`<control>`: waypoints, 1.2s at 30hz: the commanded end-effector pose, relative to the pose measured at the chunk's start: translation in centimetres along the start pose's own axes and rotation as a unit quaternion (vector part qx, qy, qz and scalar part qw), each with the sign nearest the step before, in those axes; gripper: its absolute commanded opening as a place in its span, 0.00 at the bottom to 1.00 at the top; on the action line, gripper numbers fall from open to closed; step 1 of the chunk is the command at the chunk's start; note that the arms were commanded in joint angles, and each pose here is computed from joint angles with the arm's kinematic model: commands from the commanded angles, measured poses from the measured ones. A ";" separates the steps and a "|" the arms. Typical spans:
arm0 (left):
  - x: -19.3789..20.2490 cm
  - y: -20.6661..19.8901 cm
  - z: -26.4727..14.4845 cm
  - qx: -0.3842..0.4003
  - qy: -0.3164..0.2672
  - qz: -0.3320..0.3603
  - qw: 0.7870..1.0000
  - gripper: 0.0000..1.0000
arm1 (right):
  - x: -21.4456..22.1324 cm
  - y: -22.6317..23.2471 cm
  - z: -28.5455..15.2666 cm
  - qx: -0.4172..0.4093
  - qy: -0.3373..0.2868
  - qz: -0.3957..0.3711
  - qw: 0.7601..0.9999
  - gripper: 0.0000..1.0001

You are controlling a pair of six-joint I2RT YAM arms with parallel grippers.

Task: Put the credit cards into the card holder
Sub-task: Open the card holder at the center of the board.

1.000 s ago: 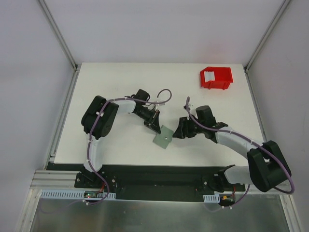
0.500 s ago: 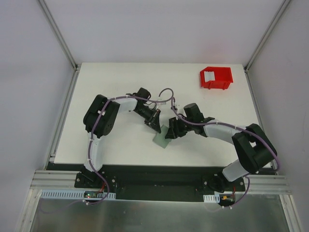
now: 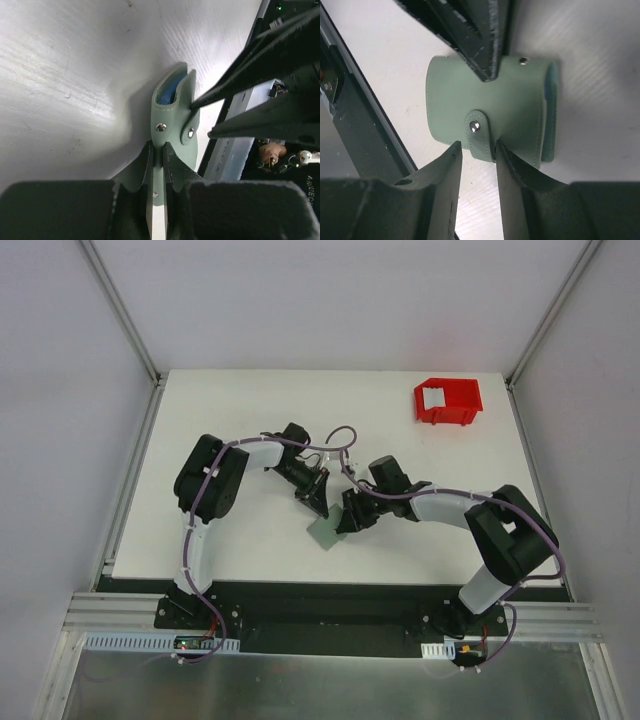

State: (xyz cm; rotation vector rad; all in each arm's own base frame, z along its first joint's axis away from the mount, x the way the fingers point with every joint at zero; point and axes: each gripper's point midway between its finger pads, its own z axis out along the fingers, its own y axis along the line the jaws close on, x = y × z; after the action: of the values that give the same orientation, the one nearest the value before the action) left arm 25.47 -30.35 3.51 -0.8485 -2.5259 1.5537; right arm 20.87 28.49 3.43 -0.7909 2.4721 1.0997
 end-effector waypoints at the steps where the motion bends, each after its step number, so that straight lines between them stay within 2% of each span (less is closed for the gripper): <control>1: -2.2 0.1 0.1 -0.013 -0.017 0.014 1.000 0.00 | 2.7 3.3 1.3 -0.062 0.052 -0.017 0.997 0.35; 5: -2.7 0.5 0.1 -0.031 -0.026 -0.001 0.999 0.00 | 2.3 3.0 2.2 -0.028 0.040 -0.004 0.999 0.34; 7: -2.6 0.7 0.2 -0.038 -0.032 -0.018 0.999 0.00 | 1.7 1.9 2.7 0.022 0.029 0.028 0.999 0.35; 9: -2.3 0.9 0.2 -0.046 -0.037 -0.033 0.998 0.00 | 1.3 1.0 3.1 0.062 0.023 0.061 0.996 0.42; 10: -2.1 1.0 0.2 -0.049 -0.039 -0.039 0.997 0.00 | 1.2 0.5 3.3 0.085 0.017 0.088 0.992 0.39; 13: -1.1 1.0 0.5 -0.052 -0.040 -0.049 0.997 0.00 | 1.1 -0.5 3.5 0.133 0.001 0.128 0.983 0.43; 19: 0.6 1.4 0.9 -0.062 -0.047 -0.069 0.995 0.00 | 1.3 0.4 4.8 0.139 0.006 0.123 0.983 0.45; 23: 0.6 2.4 1.0 -0.086 -0.065 -0.088 0.990 0.00 | 1.7 1.6 5.6 0.146 0.027 0.068 0.987 0.35; 28: 0.3 3.4 1.1 -0.108 -0.080 -0.108 0.985 0.00 | 1.9 2.8 6.0 0.120 0.023 0.038 0.992 0.01; 31: 0.2 3.7 1.1 -0.116 -0.089 -0.113 0.983 0.00 | 1.6 3.1 5.9 0.111 0.011 0.032 0.993 0.01; 36: 0.8 4.4 1.2 -0.132 -0.093 -0.131 0.978 0.00 | 0.6 6.5 5.9 0.035 -0.021 -0.022 0.999 0.01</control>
State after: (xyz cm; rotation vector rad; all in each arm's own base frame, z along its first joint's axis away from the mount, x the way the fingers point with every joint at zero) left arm 26.39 -30.06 2.19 -0.4376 -2.7551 1.4667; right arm 19.15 33.56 2.63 -0.6191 2.5707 0.8482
